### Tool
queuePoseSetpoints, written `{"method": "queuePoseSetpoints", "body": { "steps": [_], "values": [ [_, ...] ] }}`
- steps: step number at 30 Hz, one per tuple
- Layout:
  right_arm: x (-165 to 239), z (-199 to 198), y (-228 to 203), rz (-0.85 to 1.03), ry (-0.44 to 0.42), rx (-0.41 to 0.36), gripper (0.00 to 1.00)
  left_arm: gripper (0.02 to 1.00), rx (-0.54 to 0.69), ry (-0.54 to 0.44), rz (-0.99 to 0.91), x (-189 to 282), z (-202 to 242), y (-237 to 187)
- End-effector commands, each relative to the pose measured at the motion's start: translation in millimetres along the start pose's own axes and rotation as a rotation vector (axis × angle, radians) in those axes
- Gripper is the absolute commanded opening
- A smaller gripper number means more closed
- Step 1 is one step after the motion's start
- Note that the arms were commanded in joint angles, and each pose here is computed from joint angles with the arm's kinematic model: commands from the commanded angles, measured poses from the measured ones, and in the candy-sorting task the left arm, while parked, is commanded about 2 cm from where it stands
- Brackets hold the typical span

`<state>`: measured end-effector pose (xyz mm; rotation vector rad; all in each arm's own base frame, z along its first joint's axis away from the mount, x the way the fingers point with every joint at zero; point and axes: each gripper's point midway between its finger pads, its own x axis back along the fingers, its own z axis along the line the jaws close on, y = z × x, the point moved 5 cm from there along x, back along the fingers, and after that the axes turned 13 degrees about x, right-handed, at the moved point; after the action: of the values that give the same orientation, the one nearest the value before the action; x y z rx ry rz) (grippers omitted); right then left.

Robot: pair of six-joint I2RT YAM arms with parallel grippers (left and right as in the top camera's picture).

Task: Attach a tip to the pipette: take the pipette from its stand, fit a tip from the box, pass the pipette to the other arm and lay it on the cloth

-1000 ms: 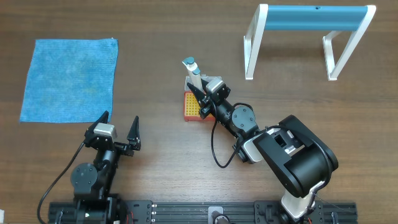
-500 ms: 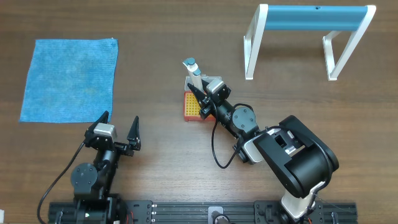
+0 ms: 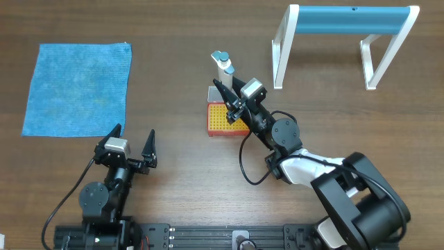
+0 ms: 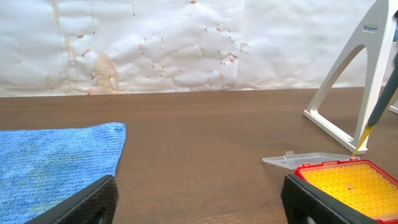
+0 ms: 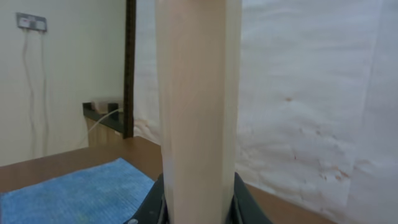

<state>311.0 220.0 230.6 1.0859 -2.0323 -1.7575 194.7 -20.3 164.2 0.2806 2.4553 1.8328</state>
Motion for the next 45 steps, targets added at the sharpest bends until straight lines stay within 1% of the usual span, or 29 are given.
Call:
{"method": "queuePoseSetpoints", "body": {
  "steps": [1, 3, 5, 10, 13, 14, 18, 20, 22, 24, 25, 28, 30, 32, 33, 34, 35, 36, 37, 38, 39, 40, 42, 44, 45],
  "values": [
    [0, 11, 46, -0.133, 0.153, 0.021, 0.08, 0.847, -0.002, -0.003, 0.002, 0, 0, -1],
    [5, 19, 61, -0.121, 0.245, 0.015, 0.08, 0.847, -0.002, -0.003, 0.002, 0, 0, -1],
    [9, 21, 70, -0.054, 0.288, -0.01, 0.084, 0.849, -0.002, -0.003, 0.002, 0, 0, -1],
    [19, 19, 92, 0.115, 0.322, -0.056, 0.08, 0.847, -0.002, -0.003, 0.002, 0, 0, -1],
    [30, 16, 113, 0.094, 0.314, -0.056, 0.082, 0.847, -0.002, -0.003, 0.002, 0, 0, -1],
    [34, 14, 123, 0.075, 0.306, -0.075, 0.08, 0.847, -0.002, -0.003, 0.002, 0, 0, -1],
    [46, 8, 148, 0.031, 0.28, -0.187, 0.08, 0.847, -0.002, -0.003, 0.002, 0, 0, -1],
    [50, 8, 151, 0.036, 0.278, -0.224, 0.08, 0.847, -0.002, -0.003, 0.002, 0, 0, -1],
    [53, 9, 151, 0.053, 0.279, -0.271, 0.08, 0.849, -0.002, -0.003, 0.002, 0, 0, -1],
    [54, 11, 151, 0.074, 0.293, -0.369, 0.08, 0.849, -0.002, -0.003, 0.002, 0, 0, -1],
    [54, 11, 149, 0.088, 0.294, -0.398, 0.08, 0.847, -0.002, -0.003, 0.002, 0, 0, -1],
    [54, 13, 141, 0.13, 0.291, -0.464, 0.08, 0.849, -0.002, -0.003, 0.002, 0, 0, -1],
    [53, 12, 139, 0.149, 0.275, -0.533, 0.08, 0.847, -0.002, -0.003, 0.002, 0, 0, -1],
    [53, 12, 137, 0.161, 0.272, -0.571, 0.08, 0.849, -0.002, -0.003, 0.001, 0, 0, -1],
    [53, 12, 135, 0.172, 0.266, -0.586, 0.08, 0.847, 0.013, -0.031, 0.008, 0, -4, -1],
    [53, 11, 133, 0.185, 0.257, -0.601, 0.082, 0.847, 0.066, -0.079, 0.012, 1, -10, -1],
    [53, 10, 128, 0.206, 0.232, -0.629, 0.08, 0.847, 0.156, -0.116, 0.01, 1, -15, 2],
    [53, 9, 125, 0.223, 0.215, -0.65, 0.082, 0.847, 0.305, -0.149, 0.017, 2, -19, 4],
    [54, 9, 120, 0.246, 0.202, -0.661, 0.08, 0.849, 0.519, -0.172, 0.038, 2, -22, 5],
    [54, 10, 117, 0.263, 0.199, -0.672, 0.082, 0.847, 0.871, -0.182, 0.101, 3, -25, 1],
    [55, 10, 116, 0.276, 0.196, -0.695, 0.08, 0.847, 1.098, -0.187, 0.169, 4, -29, -4],
    [55, 11, 115, 0.283, 0.194, -0.717, 0.08, 0.849, 1.276, -0.18, 0.23, 5, -32, -9],
    [55, 12, 115, 0.292, 0.196, -0.766, 0.08, 0.847, 1.389, -0.169, 0.239, 4, -32, -8],
    [56, 12, 115, 0.295, 0.195, -0.807, 0.08, 0.847, 1.398, -0.149, 0.205, 3, -28, -6],
    [56, 12, 116, 0.296, 0.197, -0.814, 0.08, 0.847, 1.404, -0.139, 0.191, 3, -26, -6]
  ]
}}
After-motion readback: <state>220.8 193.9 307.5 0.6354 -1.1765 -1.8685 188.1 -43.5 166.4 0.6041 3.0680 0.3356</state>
